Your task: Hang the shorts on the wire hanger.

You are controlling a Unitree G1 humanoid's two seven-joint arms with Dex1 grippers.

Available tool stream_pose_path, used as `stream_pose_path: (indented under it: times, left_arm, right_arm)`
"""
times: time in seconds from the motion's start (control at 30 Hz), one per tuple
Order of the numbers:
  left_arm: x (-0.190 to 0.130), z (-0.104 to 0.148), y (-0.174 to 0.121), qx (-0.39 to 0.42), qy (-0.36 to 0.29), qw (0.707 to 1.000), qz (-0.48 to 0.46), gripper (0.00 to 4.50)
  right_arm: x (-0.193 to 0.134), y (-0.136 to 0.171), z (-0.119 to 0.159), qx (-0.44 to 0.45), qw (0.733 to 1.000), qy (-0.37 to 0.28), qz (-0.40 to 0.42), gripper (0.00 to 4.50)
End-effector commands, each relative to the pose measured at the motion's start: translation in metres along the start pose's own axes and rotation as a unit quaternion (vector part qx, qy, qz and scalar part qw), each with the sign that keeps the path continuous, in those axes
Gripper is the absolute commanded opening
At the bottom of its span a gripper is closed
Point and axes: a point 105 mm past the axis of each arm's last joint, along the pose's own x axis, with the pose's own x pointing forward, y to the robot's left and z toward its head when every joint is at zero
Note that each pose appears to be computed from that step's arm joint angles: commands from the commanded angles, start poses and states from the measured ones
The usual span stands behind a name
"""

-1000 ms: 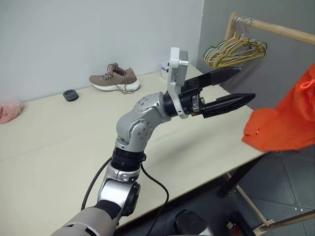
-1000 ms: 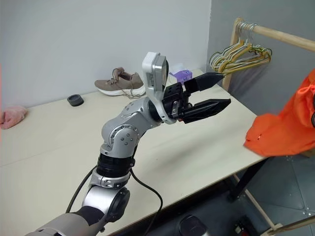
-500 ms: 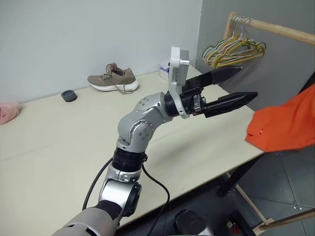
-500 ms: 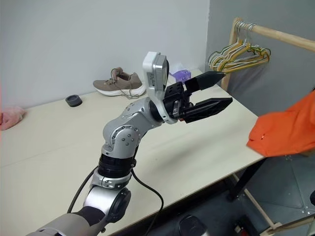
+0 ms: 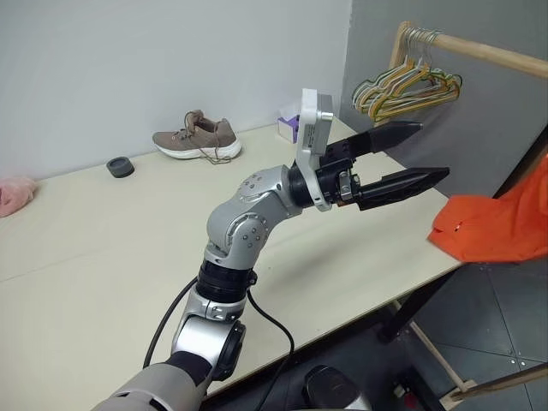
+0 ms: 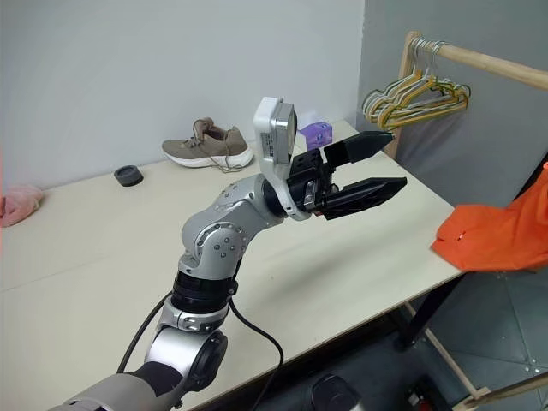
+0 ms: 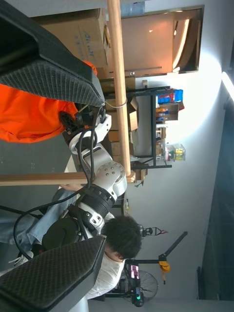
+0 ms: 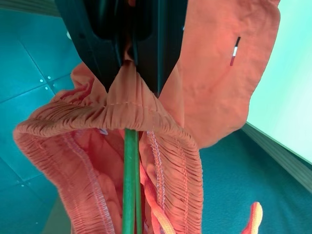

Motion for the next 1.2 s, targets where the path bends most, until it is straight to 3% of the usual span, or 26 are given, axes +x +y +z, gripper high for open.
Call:
stream_pose_path:
  times: [0.03, 0.23, 0.4, 0.67, 0.8, 0.9, 1.07, 1.2]
  left_arm:
    - [0.002, 0.009, -0.006, 0.017, -0.012, 1.0, -0.011, 4.5]
    - [0.002, 0.008, -0.007, 0.017, -0.007, 1.0, -0.014, 4.5]
    - [0.0, 0.006, -0.006, 0.018, -0.002, 1.0, -0.012, 4.5]
    - [-0.002, 0.005, -0.005, 0.022, 0.005, 1.0, -0.01, 4.5]
    - [-0.003, 0.004, -0.004, 0.025, 0.011, 1.0, -0.007, 4.5]
    - [-0.004, 0.002, -0.003, 0.028, 0.015, 0.999, -0.001, 4.5]
    - [-0.01, -0.001, 0.005, 0.041, 0.028, 0.998, 0.032, 4.5]
    - [-0.029, -0.007, 0.025, 0.076, 0.059, 0.989, 0.113, 4.5]
  right_arm:
    - [-0.016, 0.008, 0.024, 0.012, 0.998, -0.055, 0.02, 0.77]
    - [-0.029, 0.009, 0.034, 0.034, 0.994, -0.1, 0.013, 2.71]
    - [-0.049, 0.007, 0.058, 0.043, 0.981, -0.189, -0.027, 4.43]
    - [-0.088, 0.033, 0.094, 0.089, 0.938, -0.334, -0.032, 4.48]
    - [-0.116, 0.052, 0.116, 0.009, 0.901, -0.433, -0.037, 4.48]
    - [-0.138, 0.075, 0.127, -0.074, 0.857, -0.509, -0.031, 4.48]
    - [-0.161, 0.12, 0.123, -0.169, 0.791, -0.588, 0.021, 4.48]
    - [-0.166, 0.174, 0.093, -0.243, 0.743, -0.613, 0.12, 4.48]
